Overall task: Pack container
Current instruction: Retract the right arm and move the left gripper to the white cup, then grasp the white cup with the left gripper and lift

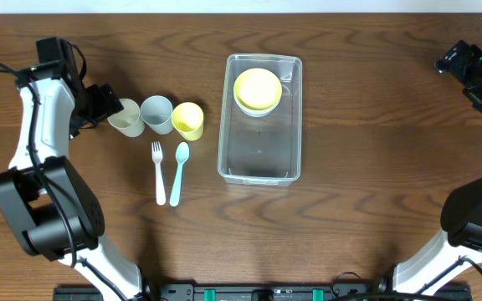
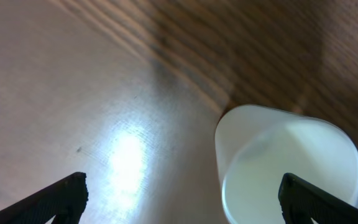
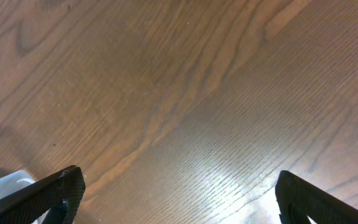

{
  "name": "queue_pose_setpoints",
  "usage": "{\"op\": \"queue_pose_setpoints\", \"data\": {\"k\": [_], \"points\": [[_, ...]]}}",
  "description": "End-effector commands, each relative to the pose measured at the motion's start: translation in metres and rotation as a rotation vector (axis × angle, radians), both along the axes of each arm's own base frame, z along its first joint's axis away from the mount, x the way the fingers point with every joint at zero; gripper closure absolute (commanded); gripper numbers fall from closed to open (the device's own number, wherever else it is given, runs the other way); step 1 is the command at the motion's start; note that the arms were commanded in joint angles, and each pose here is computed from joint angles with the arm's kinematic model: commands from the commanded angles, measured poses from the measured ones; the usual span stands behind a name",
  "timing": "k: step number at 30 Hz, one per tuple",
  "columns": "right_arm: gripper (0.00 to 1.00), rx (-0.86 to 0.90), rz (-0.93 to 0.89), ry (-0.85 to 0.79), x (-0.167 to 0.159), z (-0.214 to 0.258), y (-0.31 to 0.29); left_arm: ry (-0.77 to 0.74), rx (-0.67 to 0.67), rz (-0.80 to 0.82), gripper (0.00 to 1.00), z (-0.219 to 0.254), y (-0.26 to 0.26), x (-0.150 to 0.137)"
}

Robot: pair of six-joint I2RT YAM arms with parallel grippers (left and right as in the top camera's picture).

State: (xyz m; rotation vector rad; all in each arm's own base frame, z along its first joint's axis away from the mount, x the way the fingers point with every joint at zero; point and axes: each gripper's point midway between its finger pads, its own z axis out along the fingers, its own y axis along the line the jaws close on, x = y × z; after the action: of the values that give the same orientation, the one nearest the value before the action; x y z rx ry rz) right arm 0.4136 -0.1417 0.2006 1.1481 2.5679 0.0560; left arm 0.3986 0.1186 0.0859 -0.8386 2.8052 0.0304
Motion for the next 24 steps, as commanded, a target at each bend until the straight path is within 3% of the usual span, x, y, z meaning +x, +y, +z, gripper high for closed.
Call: {"op": "queue_pose_setpoints", "data": {"k": [1,7,10,13,14,18,24], "points": [[0.01,0.007,-0.016,0.008,-0.001,-0.004,-0.002,0.002,-0.039,-0.020,0.02,-0.011,-0.005,0.007],[0.01,0.007,-0.016,0.008,-0.001,-0.004,-0.002,0.035,-0.048,-0.020,0.38,-0.038,-0.004,0.012],[0.01,0.007,-0.016,0.008,-0.001,-0.004,-0.002,0.029,-0.046,-0.020,0.50,-0.045,-0.002,0.016],[0.01,0.007,-0.016,0.008,-0.001,-0.004,-0.002,0.019,-0.043,-0.020,0.86,-0.042,-0.002,0.018],[0.01,0.007,-0.016,0.008,-0.001,-0.004,-0.002,0.008,-0.040,-0.020,0.92,-0.037,-0.001,0.020],[0.01,0.007,-0.016,0.008,-0.001,-0.004,-0.002,-0.080,-0.012,-0.023,0.94,0.009,0.003,0.035],[0.01,0.008,-0.016,0.008,-0.001,-0.004,-0.002,-0.303,0.083,-0.152,0.94,0.131,-0.009,0.056]]}}
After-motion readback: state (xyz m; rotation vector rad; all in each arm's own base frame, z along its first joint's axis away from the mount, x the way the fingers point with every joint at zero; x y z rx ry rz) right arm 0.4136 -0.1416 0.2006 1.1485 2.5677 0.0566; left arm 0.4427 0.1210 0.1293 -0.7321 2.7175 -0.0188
